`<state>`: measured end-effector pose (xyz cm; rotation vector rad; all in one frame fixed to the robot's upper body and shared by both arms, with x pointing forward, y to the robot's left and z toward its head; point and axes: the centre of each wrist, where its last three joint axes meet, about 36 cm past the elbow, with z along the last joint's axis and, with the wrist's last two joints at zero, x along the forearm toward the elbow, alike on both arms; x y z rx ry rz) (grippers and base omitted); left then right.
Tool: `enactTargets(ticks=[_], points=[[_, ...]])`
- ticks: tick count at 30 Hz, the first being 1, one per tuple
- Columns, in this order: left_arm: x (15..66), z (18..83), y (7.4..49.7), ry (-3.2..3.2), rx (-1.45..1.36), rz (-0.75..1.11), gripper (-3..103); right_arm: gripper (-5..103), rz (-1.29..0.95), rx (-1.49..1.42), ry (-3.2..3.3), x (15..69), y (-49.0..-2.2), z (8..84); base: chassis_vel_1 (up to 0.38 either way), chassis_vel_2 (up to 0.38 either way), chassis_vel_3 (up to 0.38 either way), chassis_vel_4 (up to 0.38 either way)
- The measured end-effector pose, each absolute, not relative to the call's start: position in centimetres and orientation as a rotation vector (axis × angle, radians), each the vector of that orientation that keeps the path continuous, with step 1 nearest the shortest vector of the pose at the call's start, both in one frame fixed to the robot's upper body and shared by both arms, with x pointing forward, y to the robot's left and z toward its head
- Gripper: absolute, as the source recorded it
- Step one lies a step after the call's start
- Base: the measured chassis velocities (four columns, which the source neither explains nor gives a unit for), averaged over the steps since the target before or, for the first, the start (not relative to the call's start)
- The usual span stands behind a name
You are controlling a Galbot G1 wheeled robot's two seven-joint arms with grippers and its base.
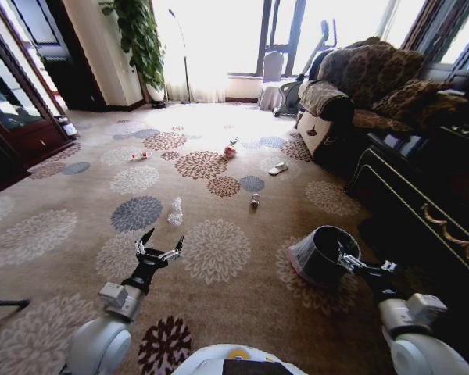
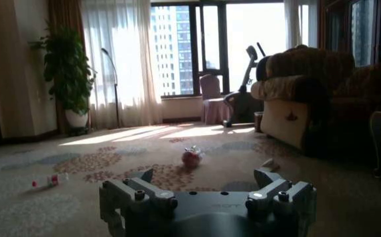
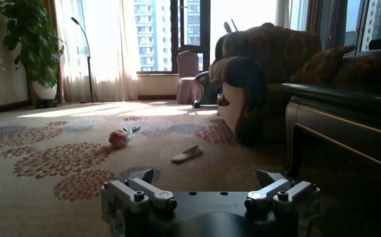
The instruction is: Pick up the trash from the ground and place it into the trash bin.
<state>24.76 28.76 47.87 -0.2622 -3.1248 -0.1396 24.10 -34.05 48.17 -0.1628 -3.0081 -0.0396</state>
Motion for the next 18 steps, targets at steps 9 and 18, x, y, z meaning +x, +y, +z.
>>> enactTargets(ticks=[9, 18], points=[[24.76, 47.98, 28.55, -3.118, -0.272, -0.146, 100, 100, -0.047, -0.166, -3.005, 24.01, -33.94, 48.01, -0.073, 0.058, 0.063, -0.056], [24.7, 47.6, 28.44, -3.111, -0.272, -0.176, 100, 100, -0.052, -0.177, -2.997, 24.03, -34.03, 47.68, -0.154, 0.066, 0.074, -0.138]])
